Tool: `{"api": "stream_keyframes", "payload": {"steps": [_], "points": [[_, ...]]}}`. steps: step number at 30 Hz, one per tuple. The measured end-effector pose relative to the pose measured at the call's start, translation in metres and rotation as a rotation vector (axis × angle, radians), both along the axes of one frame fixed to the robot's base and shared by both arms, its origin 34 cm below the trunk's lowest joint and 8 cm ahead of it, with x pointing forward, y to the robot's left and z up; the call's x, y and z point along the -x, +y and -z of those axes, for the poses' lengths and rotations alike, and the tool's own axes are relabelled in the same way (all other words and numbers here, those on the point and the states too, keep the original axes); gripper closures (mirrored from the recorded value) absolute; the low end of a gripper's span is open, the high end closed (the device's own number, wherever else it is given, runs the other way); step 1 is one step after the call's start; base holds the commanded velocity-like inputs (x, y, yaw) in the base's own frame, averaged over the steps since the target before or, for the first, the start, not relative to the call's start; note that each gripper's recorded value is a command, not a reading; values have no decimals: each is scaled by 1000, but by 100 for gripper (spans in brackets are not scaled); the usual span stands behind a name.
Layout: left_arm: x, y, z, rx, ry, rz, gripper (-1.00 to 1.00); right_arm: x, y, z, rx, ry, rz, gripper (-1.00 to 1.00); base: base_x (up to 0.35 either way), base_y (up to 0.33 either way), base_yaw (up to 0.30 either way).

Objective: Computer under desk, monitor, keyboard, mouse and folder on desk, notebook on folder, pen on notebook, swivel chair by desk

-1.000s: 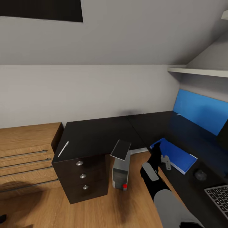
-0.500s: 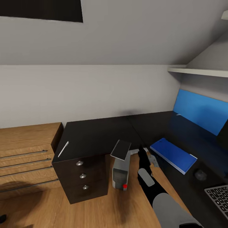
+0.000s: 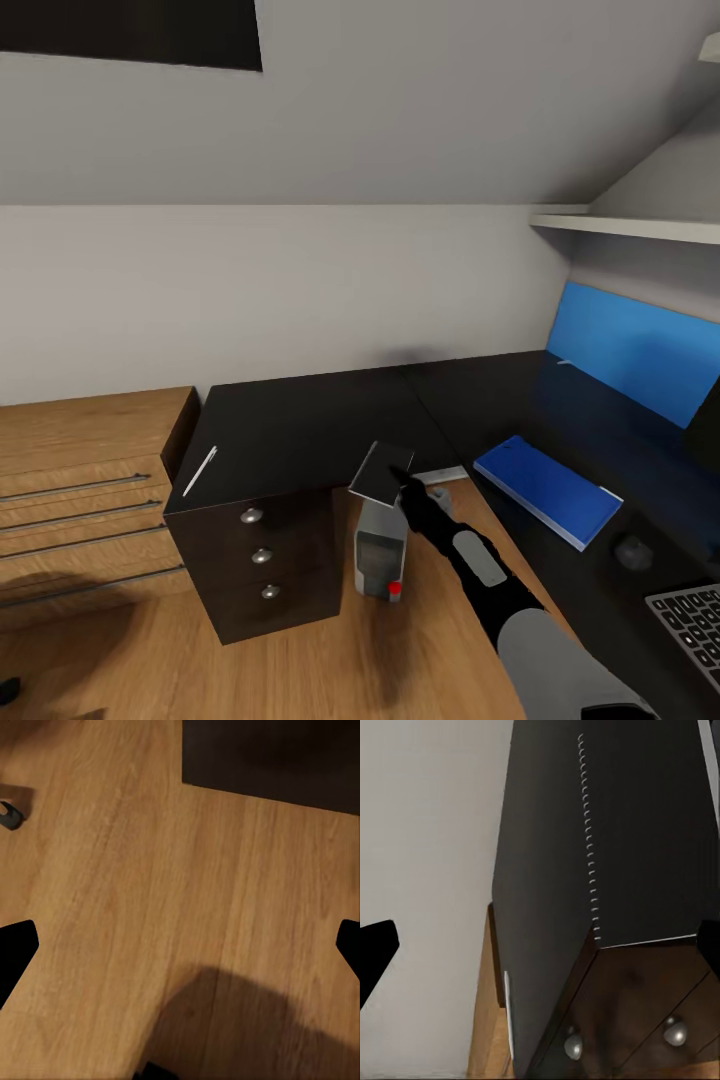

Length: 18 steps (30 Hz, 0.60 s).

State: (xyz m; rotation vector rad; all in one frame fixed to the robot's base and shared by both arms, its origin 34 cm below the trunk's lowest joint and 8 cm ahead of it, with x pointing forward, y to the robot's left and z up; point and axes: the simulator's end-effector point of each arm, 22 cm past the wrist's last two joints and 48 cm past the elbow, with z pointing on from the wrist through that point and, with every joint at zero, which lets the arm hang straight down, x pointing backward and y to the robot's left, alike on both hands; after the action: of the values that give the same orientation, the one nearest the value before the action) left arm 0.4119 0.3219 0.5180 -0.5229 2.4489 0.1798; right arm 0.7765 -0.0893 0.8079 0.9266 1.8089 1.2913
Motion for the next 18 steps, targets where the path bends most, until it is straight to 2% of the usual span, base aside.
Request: {"api": "stream_keyframes", "payload": {"steps": [6, 18], "points": [[-3, -4, 0, 5, -8, -3, -100, 4, 0, -1, -68, 18, -35, -100, 0, 0, 0], [-3, -5, 20, 7, -8, -3, -100, 5, -12, 18, -73, 24, -50, -100, 0, 0, 0]]}}
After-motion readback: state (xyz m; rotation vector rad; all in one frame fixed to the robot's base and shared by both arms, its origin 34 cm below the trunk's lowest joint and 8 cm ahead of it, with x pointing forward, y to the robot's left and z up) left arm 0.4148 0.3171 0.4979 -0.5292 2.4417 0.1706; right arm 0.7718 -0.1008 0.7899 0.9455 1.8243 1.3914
